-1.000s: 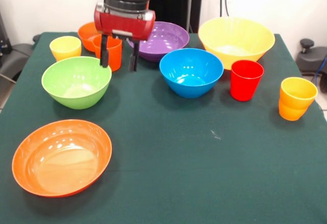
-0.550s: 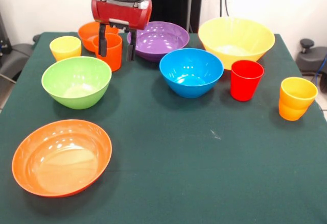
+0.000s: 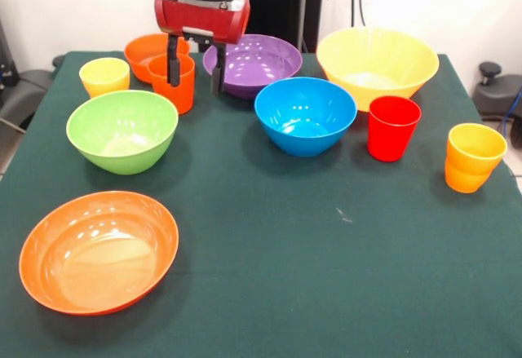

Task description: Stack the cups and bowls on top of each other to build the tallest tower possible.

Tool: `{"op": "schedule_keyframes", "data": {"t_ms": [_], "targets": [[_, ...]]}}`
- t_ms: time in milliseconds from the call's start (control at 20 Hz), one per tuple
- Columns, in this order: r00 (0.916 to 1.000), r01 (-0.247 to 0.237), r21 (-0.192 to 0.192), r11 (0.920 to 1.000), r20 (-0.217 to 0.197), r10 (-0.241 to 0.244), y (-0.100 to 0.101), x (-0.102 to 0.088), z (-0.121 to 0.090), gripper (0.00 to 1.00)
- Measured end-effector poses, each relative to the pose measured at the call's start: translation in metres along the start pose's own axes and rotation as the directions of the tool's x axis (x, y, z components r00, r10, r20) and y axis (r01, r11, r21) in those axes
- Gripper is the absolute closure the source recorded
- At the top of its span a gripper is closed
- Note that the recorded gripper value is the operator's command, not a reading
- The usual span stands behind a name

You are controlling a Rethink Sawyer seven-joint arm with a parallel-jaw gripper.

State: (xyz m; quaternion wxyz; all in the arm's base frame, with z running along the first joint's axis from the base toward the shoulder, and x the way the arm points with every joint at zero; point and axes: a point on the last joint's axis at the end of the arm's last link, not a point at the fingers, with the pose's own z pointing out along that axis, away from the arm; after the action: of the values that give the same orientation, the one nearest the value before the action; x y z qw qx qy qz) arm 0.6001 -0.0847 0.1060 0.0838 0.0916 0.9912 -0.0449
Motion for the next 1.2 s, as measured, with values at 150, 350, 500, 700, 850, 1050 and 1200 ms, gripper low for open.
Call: {"op": "schedule_keyframes", "data": {"t_ms": [150, 350, 500, 700, 850, 1050, 1200], "targets": [[1.0000, 0.001, 0.001, 1.0000, 0.001, -0.001, 0.000, 0.002, -0.005, 0.00], [1.0000, 0.001, 0.001, 1.0000, -0.001, -0.001, 0.000, 0.006, -0.008, 0.00], [1.0000, -0.001, 0.001, 1.0000, -0.007, 0.001, -0.001, 0.010, -0.009, 0.00], [0.9998, -0.010, 0.001, 0.9999, -0.016, 0.010, -0.006, 0.015, -0.008, 0.00], [0.9996, -0.023, 0.003, 0.9997, -0.018, 0.023, -0.014, 0.015, -0.007, 0.00], [0.9994, -0.028, 0.004, 0.9996, -0.019, 0.028, -0.017, 0.015, -0.007, 0.00], [0.9994, -0.028, 0.004, 0.9996, -0.019, 0.028, -0.017, 0.015, -0.007, 0.00]]}}
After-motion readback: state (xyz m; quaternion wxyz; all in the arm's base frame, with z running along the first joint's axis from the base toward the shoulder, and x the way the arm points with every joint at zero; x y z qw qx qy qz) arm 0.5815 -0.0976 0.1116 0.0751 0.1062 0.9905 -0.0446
